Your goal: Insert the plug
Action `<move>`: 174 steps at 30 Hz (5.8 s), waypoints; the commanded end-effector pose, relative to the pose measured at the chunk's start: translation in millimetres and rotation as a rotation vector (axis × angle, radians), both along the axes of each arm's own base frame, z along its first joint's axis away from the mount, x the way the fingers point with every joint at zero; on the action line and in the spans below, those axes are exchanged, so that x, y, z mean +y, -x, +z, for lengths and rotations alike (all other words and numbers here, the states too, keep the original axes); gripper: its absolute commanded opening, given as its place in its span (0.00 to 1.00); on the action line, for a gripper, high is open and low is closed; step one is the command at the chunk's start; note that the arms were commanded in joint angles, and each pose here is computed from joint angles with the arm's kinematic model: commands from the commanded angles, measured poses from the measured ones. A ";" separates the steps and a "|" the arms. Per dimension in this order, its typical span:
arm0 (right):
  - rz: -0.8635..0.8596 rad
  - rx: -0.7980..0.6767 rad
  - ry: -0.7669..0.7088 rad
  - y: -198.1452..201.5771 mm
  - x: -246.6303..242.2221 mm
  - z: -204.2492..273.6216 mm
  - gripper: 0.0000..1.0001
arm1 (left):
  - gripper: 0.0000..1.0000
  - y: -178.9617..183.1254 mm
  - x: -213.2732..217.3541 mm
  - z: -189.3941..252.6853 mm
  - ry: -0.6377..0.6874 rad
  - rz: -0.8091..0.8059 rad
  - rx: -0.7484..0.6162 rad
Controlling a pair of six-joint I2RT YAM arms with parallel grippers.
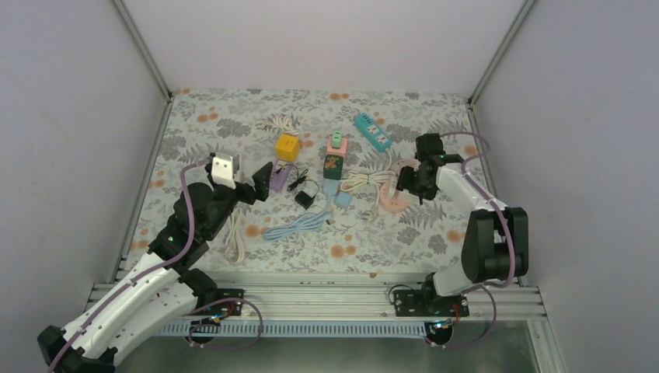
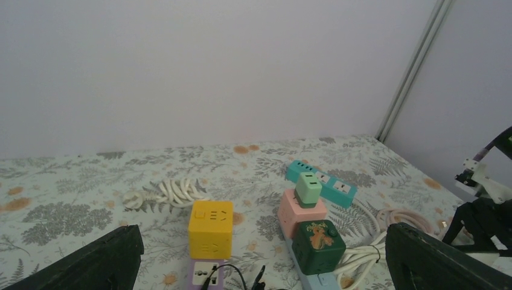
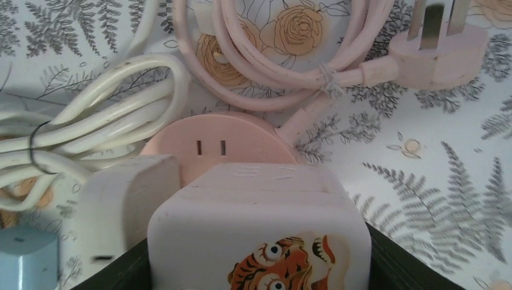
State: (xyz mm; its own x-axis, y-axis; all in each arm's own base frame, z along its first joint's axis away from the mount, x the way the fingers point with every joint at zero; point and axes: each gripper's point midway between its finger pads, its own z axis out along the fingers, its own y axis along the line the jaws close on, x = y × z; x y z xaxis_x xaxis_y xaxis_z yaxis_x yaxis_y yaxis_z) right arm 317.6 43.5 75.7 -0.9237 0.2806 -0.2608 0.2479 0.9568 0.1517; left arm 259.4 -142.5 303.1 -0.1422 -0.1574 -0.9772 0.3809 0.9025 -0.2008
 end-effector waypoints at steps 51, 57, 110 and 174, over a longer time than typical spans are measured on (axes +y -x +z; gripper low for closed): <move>0.025 -0.278 0.024 -19.6 8.0 87.3 0.72 | 1.00 -10.6 -2.4 -1.5 -0.019 0.022 0.052; 0.049 -0.289 -0.010 -19.7 27.0 88.7 0.64 | 1.00 -18.7 -6.3 -8.0 0.006 0.038 0.107; 0.194 -0.073 0.011 10.2 190.4 -62.0 0.64 | 1.00 -23.6 -8.5 -21.3 0.107 0.041 0.213; 1.221 -0.914 -0.246 77.7 327.1 203.0 0.41 | 0.67 16.9 -101.5 -34.0 0.313 -0.758 0.756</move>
